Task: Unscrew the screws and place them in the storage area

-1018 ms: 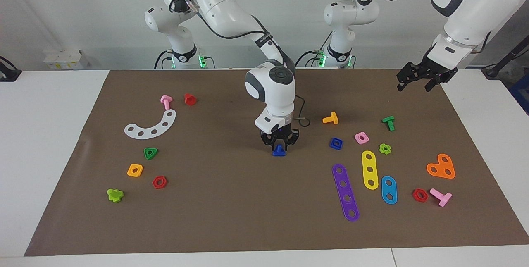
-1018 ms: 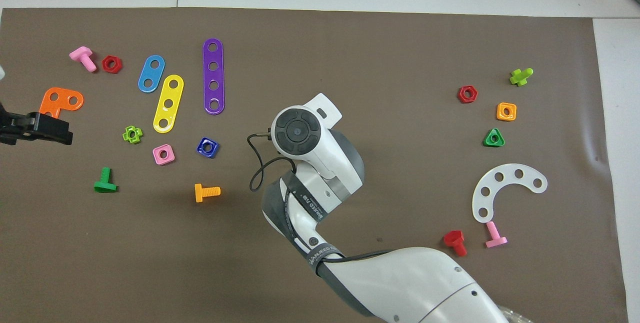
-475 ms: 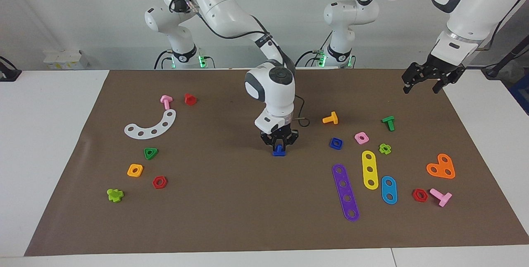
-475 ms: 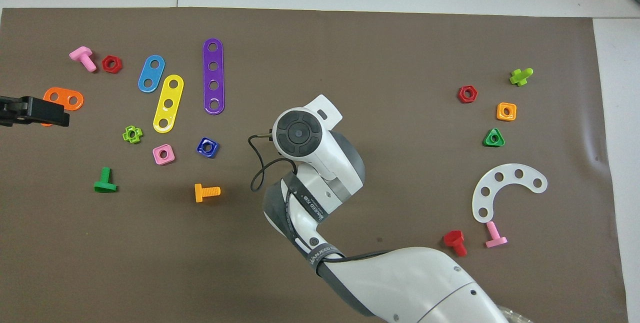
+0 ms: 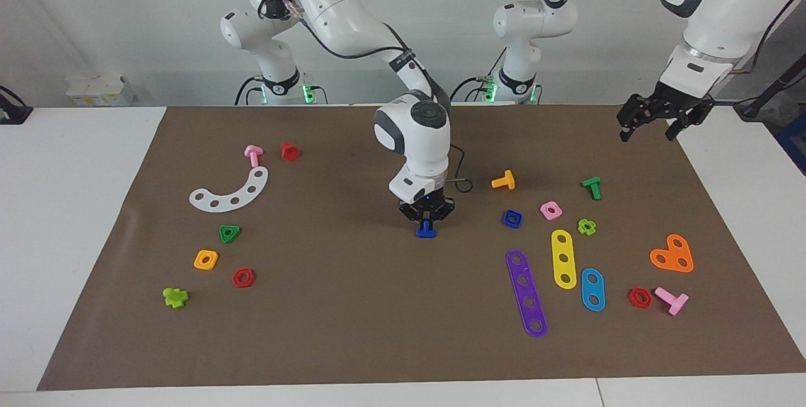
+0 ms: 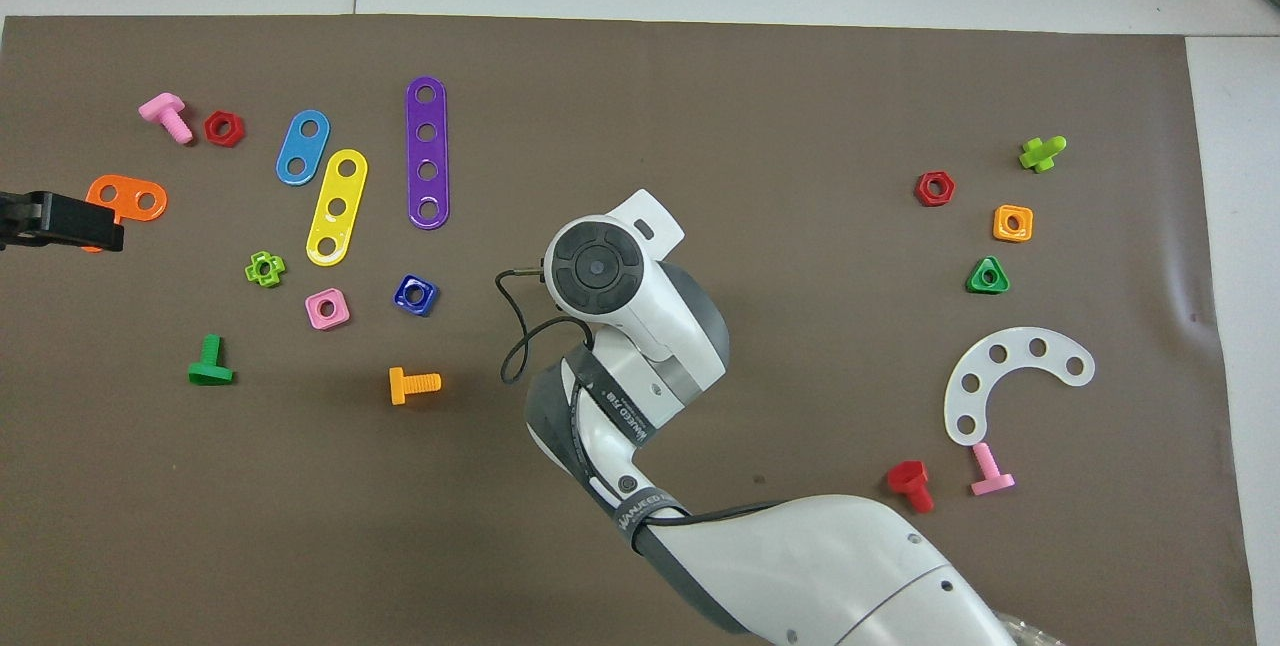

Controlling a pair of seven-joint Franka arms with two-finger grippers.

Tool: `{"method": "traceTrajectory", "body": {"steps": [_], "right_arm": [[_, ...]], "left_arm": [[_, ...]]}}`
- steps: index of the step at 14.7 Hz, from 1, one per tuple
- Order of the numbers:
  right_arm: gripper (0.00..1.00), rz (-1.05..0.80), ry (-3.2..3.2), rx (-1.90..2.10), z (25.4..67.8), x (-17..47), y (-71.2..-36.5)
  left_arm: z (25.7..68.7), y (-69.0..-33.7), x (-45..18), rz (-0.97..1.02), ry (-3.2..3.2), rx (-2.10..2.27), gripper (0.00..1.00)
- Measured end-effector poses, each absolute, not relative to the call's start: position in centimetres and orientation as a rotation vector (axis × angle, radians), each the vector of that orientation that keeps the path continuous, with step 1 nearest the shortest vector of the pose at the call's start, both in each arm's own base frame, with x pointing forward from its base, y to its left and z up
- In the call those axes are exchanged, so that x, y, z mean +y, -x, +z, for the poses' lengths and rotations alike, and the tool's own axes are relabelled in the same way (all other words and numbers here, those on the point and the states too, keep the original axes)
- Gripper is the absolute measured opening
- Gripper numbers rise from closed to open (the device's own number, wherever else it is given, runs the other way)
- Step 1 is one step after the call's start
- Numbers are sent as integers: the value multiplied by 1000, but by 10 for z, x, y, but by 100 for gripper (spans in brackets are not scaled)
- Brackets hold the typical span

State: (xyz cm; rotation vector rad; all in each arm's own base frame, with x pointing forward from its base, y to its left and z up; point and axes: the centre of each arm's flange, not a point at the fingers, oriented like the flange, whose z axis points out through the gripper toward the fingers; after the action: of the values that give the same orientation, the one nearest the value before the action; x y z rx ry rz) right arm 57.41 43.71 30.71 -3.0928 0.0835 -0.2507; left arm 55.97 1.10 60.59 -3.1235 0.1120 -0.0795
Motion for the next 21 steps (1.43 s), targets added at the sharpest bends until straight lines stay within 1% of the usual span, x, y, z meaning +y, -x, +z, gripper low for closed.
{"method": "traceTrajectory", "body": {"steps": [2, 4, 5, 7, 9, 10, 12, 14, 16, 19, 21], "right_arm": [[19, -257, 3094, 98, 317, 432, -578], [19, -270, 3095, 144, 356, 401, -594], [19, -266, 3102, 155, 384, 369, -606], [19, -236, 3122, 157, 432, 279, -625], [19, -198, 3140, 123, 448, 186, -628], [19, -170, 3148, 102, 445, 151, -626], [19, -103, 3129, 78, 426, 99, -621], [19, -66, 3084, 32, 397, 55, -616], [19, -68, 3076, -13, 365, 17, -607], [19, -66, 3085, -29, 329, -5, -591], [19, -63, 3083, -45, 324, 2, -588]], "left_arm": [[606, -560, 11, -80, 3123, 113, 100], [606, -560, 11, -81, 3123, 113, 100], [606, -560, 11, -81, 3123, 113, 100], [606, -560, 11, -81, 3123, 113, 100], [606, -560, 11, -81, 3123, 113, 100], [606, -560, 11, -81, 3123, 113, 100], [606, -560, 11, -81, 3123, 113, 100], [606, -560, 11, -81, 3123, 113, 100], [606, -560, 11, -81, 3123, 112, 100], [606, -560, 11, -81, 3123, 111, 100], [606, -560, 11, -82, 3123, 111, 100]]}}
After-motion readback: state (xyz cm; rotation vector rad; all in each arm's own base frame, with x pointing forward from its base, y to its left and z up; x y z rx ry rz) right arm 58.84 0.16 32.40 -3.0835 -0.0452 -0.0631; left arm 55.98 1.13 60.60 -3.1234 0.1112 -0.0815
